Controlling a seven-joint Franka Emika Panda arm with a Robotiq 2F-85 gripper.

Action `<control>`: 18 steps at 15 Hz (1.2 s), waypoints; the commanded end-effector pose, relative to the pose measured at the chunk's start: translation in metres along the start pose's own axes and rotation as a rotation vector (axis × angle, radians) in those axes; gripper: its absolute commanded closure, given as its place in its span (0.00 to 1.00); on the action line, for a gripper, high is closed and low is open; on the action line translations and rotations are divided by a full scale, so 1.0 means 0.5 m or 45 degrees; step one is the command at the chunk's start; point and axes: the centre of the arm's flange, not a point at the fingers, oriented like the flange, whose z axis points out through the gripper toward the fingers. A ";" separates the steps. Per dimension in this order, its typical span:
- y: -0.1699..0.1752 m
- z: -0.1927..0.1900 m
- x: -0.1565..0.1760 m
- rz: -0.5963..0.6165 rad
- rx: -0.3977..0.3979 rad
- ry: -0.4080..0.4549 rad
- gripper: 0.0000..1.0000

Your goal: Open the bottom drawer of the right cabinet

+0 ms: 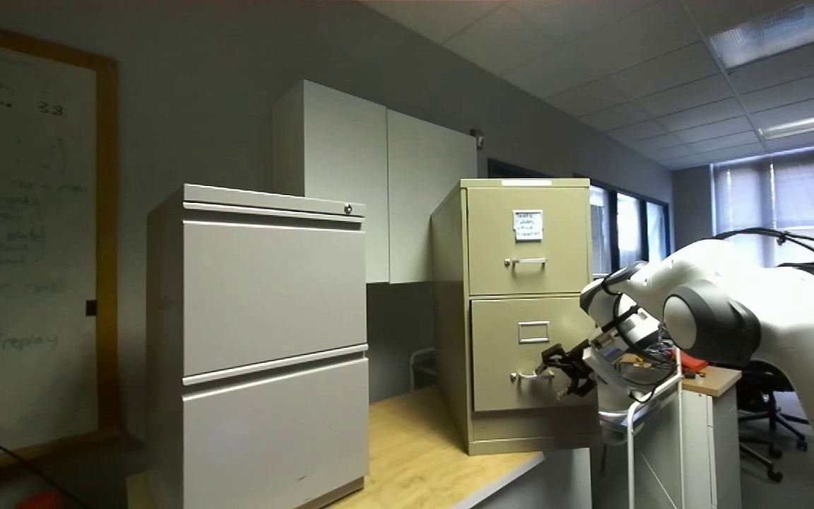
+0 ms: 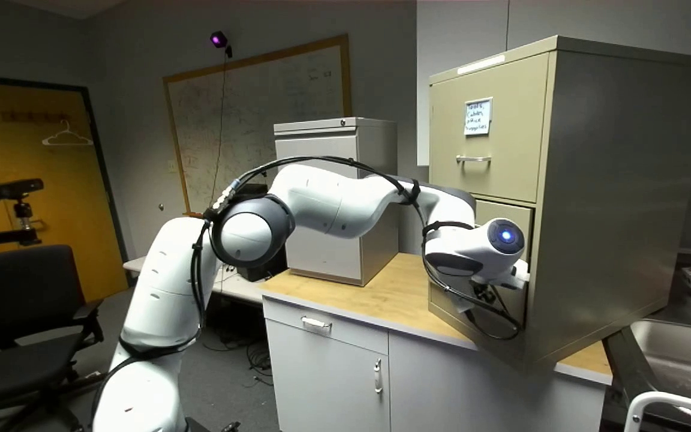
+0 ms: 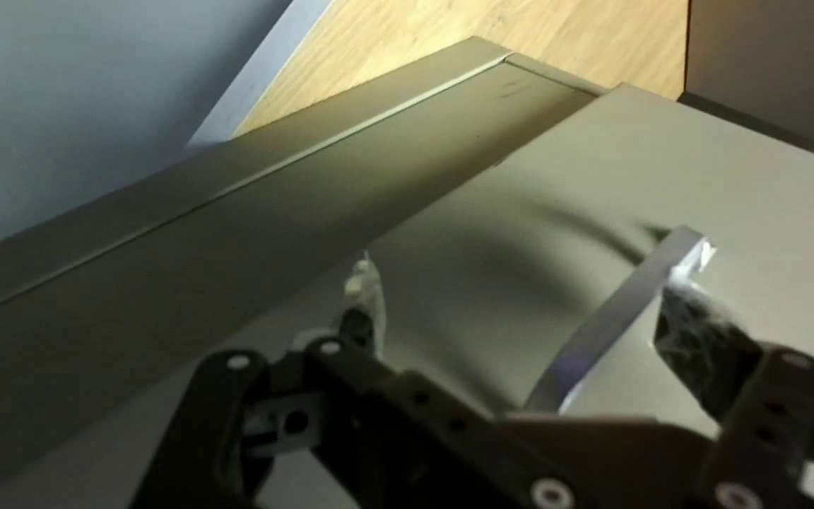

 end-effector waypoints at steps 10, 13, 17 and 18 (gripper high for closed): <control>0.076 -0.015 0.018 0.577 0.048 -0.059 0.00; 0.064 -0.013 0.028 0.583 0.028 -0.074 0.00; 0.050 -0.010 0.038 0.557 -0.031 -0.106 0.27; 0.042 -0.012 0.042 0.543 -0.056 -0.107 0.33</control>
